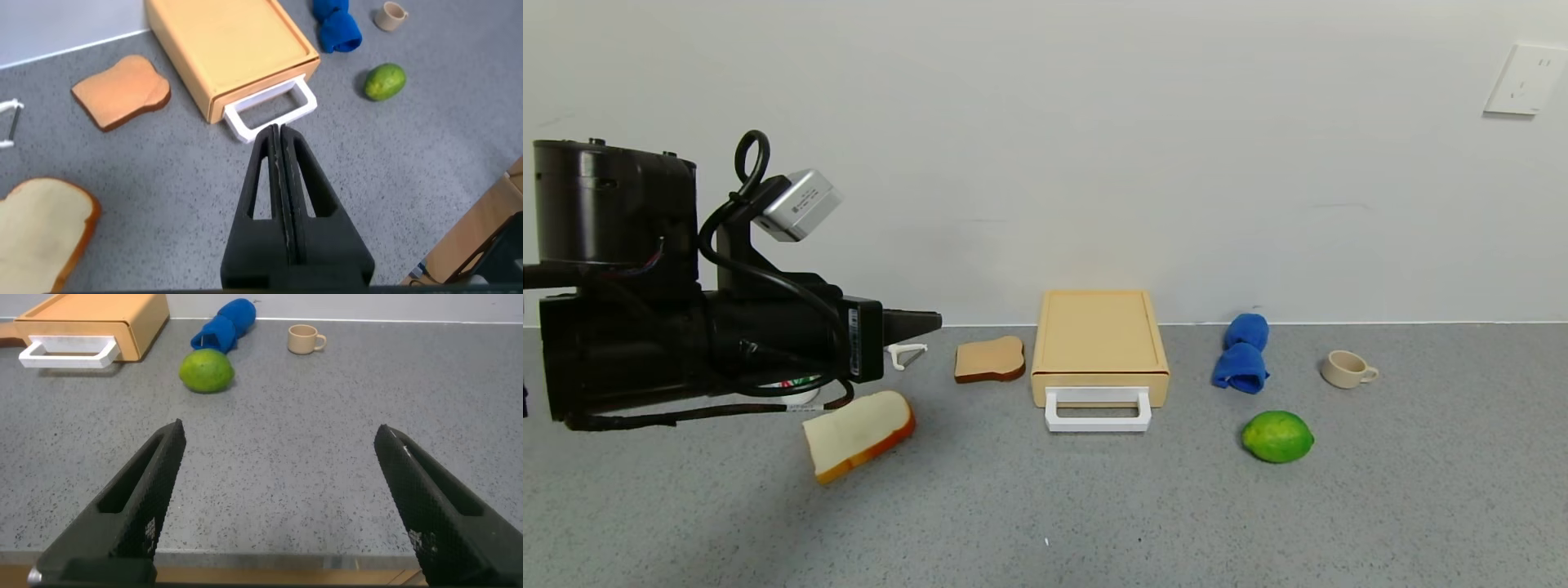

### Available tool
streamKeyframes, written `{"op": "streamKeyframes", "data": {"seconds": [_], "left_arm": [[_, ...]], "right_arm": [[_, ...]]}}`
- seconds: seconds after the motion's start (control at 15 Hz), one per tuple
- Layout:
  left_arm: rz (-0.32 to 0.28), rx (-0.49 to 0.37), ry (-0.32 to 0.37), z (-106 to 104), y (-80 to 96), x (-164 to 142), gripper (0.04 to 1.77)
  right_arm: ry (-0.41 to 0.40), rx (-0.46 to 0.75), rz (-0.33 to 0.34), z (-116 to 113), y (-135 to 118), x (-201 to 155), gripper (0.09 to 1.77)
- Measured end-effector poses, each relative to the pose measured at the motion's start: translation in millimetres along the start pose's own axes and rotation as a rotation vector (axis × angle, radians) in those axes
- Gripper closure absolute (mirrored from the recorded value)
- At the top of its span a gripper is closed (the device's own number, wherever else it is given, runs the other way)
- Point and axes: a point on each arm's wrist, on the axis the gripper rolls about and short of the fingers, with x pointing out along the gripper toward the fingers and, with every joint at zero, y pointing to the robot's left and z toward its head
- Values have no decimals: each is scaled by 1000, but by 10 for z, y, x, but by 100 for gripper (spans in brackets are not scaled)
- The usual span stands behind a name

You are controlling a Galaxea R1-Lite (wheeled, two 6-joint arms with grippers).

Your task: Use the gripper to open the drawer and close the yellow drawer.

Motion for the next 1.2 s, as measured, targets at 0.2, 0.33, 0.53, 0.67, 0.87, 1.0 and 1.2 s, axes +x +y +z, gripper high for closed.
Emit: {"op": "streamKeyframes", "data": {"seconds": [0.2,0.33,0.53,0.67,0.87,1.0,1.2], "left_arm": [[13,1,-1,-27,13,-41,121],[13,1,-2,-31,13,-51,95],[15,1,-5,-27,14,-60,68],[18,1,-7,-24,20,-69,55],[29,7,-21,-7,28,-109,41],[54,19,-33,-10,32,-166,34],[176,56,-57,-57,24,-322,26]], "right_arm": [[0,0,0,0,0,0,16],[0,0,0,0,0,0,16],[0,0,0,0,0,0,16],[0,0,0,0,0,0,16],[0,0,0,0,0,0,16],[0,0,0,0,0,0,16],[0,0,0,0,0,0,16]]}}
